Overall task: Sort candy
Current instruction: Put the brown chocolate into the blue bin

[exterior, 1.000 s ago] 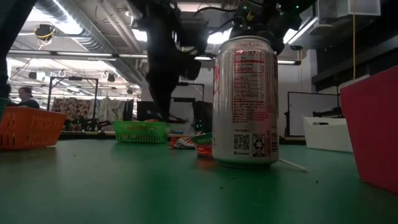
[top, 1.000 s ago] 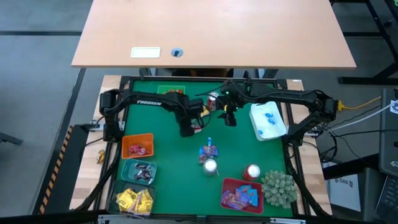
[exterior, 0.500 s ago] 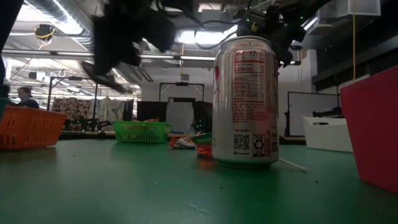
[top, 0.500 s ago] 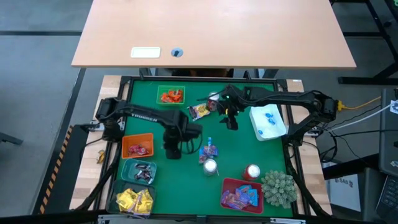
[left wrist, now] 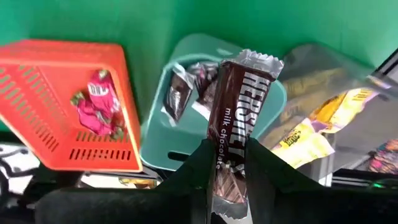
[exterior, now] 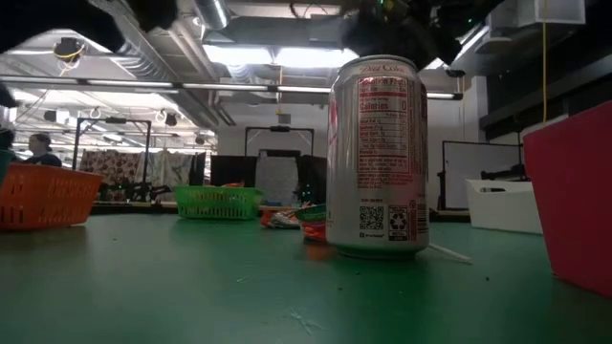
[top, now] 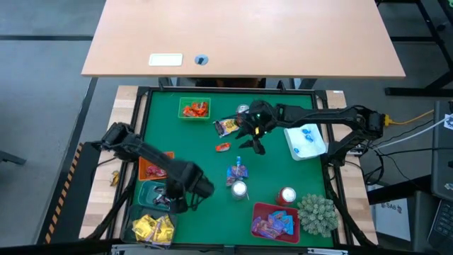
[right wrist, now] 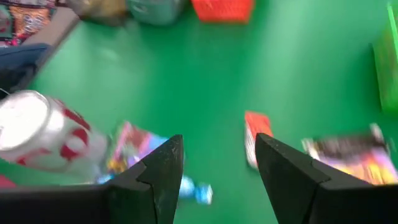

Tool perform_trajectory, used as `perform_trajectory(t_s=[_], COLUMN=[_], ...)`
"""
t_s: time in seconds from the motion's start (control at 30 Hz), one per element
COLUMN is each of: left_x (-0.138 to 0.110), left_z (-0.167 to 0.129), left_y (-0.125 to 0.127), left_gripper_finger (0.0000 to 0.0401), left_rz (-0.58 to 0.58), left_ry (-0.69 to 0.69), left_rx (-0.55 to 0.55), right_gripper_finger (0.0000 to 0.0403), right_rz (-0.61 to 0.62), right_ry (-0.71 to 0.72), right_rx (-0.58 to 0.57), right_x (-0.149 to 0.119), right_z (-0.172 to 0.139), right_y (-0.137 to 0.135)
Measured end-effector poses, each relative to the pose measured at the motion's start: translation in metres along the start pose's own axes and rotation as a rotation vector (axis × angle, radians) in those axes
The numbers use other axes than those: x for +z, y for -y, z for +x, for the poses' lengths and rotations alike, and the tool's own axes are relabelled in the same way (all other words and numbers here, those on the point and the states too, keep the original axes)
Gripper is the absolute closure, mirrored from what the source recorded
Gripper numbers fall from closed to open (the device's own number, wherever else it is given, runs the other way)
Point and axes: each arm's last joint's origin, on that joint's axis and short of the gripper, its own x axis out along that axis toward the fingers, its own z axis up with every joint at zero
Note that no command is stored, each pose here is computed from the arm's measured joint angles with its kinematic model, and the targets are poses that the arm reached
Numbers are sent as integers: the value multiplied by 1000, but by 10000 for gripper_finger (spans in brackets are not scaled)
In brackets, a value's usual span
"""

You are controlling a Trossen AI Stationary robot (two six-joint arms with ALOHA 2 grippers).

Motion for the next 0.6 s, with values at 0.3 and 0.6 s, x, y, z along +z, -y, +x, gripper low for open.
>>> perform_trajectory(t_s=[0.3,0.6], left_x=[-29,-44], left_z=[17,25], left_y=[31,45], left_gripper_finger=[352,299], left_rz=[19,-108], left_ry=[99,135], left_rx=[174,202], right_gripper_finger=[205,205], right_rz=[-153,-136], right_ry=[-16,-128], right_rx=[-228,-277], right_x=[13,-6], right_z=[17,43], right_y=[-20,-11])
